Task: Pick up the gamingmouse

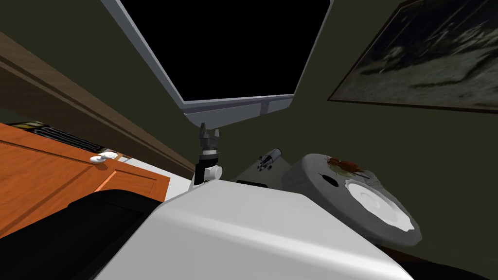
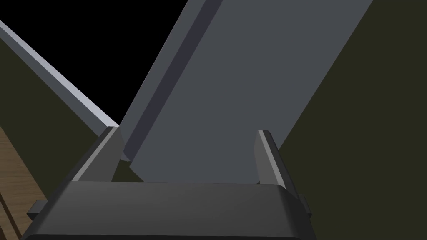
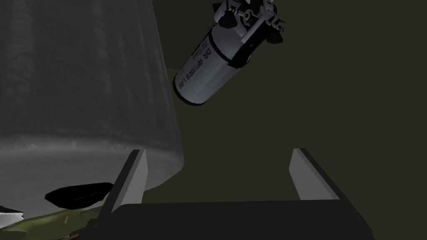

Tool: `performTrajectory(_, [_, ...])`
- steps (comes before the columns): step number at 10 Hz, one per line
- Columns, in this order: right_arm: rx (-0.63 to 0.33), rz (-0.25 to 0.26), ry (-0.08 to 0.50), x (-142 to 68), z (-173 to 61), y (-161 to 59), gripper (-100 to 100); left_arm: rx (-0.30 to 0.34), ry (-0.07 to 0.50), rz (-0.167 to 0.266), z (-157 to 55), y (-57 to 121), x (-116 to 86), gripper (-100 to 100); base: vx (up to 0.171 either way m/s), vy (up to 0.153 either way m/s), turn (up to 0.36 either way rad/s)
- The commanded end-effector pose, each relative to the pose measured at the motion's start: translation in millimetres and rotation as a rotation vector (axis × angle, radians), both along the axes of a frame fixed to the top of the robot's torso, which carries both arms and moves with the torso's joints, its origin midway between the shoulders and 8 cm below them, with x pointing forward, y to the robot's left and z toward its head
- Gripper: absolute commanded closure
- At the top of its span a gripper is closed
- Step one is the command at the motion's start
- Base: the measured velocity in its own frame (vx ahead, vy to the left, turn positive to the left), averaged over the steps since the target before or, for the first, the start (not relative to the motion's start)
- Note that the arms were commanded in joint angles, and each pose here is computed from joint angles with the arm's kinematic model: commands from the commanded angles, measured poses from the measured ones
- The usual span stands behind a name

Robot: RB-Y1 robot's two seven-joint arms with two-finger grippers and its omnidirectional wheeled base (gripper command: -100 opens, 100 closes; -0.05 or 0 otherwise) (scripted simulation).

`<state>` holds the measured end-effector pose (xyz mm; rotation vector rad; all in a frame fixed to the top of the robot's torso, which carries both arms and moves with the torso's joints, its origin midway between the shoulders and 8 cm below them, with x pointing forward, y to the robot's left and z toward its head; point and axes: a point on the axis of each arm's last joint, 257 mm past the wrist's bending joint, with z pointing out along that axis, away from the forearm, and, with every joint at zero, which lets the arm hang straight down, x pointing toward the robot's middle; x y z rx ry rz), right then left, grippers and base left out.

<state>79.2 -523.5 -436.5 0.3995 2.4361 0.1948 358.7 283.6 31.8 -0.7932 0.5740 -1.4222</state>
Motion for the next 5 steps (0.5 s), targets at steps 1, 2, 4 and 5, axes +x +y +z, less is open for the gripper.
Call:
performTrajectory(1, [-0.048, 0.013, 0.060, -25.1, -6.0, -17.0, -100, 0.000, 0.000, 0.000, 0.0, 0.0, 0.0, 0, 0.142, -0.071, 0.184])
performTrajectory(2, [-0.096, 0.056, 0.115, -42.6, -8.6, -29.3, -100, 0.000, 0.000, 0.000, 0.0, 0.1, 0.0, 0, 0.133, -0.049, 0.229])
performTrajectory(4, [-0.153, 0.084, 0.192, -71.8, -12.6, -49.6, -100, 0.000, 0.003, 0.001, -1.3, 0.3, 0.1, 0, 0.088, -0.049, 0.166])
performTrajectory(5, [-0.155, 0.079, 0.199, -75.1, -13.1, -52.0, -100, -0.001, 0.008, -0.001, -3.0, -0.2, 0.7, 0, 0.075, -0.053, 0.133])
